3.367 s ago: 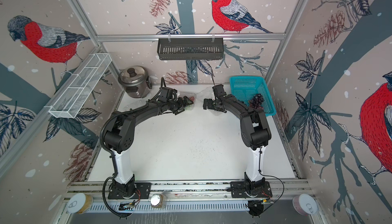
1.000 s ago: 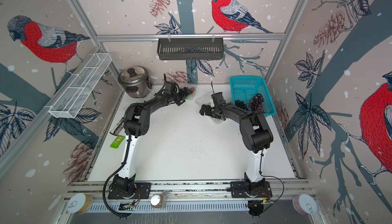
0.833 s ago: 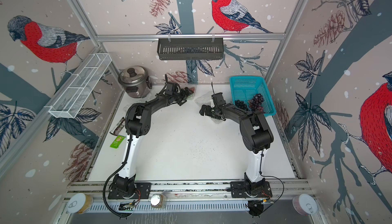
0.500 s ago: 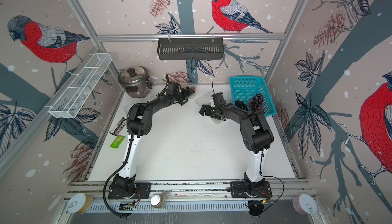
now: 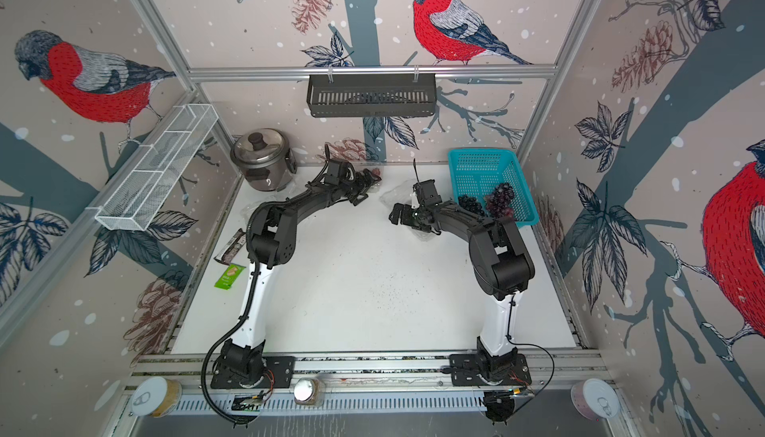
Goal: Pack grapes into containers
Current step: Move the packing box to the center of the board.
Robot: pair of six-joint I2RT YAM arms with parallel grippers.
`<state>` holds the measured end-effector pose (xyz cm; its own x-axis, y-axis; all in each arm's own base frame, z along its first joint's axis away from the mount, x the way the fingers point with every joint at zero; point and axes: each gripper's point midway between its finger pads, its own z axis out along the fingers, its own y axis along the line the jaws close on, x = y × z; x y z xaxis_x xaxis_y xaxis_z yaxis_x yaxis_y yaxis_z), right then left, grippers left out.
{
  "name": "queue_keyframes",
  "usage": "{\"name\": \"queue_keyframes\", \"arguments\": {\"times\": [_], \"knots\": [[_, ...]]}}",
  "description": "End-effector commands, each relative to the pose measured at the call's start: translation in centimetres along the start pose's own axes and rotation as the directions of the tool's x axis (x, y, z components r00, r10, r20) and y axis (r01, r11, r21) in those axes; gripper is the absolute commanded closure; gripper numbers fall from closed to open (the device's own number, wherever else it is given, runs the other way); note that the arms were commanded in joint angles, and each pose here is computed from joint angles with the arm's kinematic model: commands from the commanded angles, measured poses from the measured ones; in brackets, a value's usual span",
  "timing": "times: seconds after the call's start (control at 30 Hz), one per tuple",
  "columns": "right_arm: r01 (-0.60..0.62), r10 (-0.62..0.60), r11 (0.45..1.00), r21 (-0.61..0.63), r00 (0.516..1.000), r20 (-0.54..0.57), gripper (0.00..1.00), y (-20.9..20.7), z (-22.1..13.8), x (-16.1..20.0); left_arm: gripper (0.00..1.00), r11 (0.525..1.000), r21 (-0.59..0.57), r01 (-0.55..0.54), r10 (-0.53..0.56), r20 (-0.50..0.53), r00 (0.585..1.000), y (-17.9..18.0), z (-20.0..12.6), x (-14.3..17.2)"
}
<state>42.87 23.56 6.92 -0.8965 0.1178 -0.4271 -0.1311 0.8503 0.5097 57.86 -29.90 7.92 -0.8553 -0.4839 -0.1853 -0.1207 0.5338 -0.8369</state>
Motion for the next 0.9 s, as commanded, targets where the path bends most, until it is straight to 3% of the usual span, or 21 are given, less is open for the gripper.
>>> {"name": "queue_keyframes", "arguments": {"times": [0.0, 0.27, 0.57, 0.87], "knots": [[0.019, -0.019, 1.000, -0.018, 1.000, 0.005, 0.00, 1.0, -0.4, 0.1, 0.03, 0.998, 0.046, -0.039, 0.040, -0.002, 0.999, -2.5, -1.7, 0.5], [0.034, -0.036, 0.998, -0.055, 0.999, -0.022, 0.00, 3.3, 0.6, 2.5, 0.03, 0.994, 0.105, -0.030, 0.036, -0.055, 0.998, -3.2, -6.4, 4.5], [0.033, -0.045, 0.985, -0.172, 0.997, -0.064, 0.00, 8.6, 1.0, 5.9, 0.03, 0.998, 0.054, 0.033, -0.026, -0.131, 0.991, 2.0, -10.2, 10.0], [0.079, -0.078, 0.997, -0.025, 0.995, 0.062, 0.00, 5.3, -5.3, 1.7, 0.03, 0.996, 0.080, 0.030, -0.016, -0.170, 0.985, 1.0, -9.6, 11.2]]}}
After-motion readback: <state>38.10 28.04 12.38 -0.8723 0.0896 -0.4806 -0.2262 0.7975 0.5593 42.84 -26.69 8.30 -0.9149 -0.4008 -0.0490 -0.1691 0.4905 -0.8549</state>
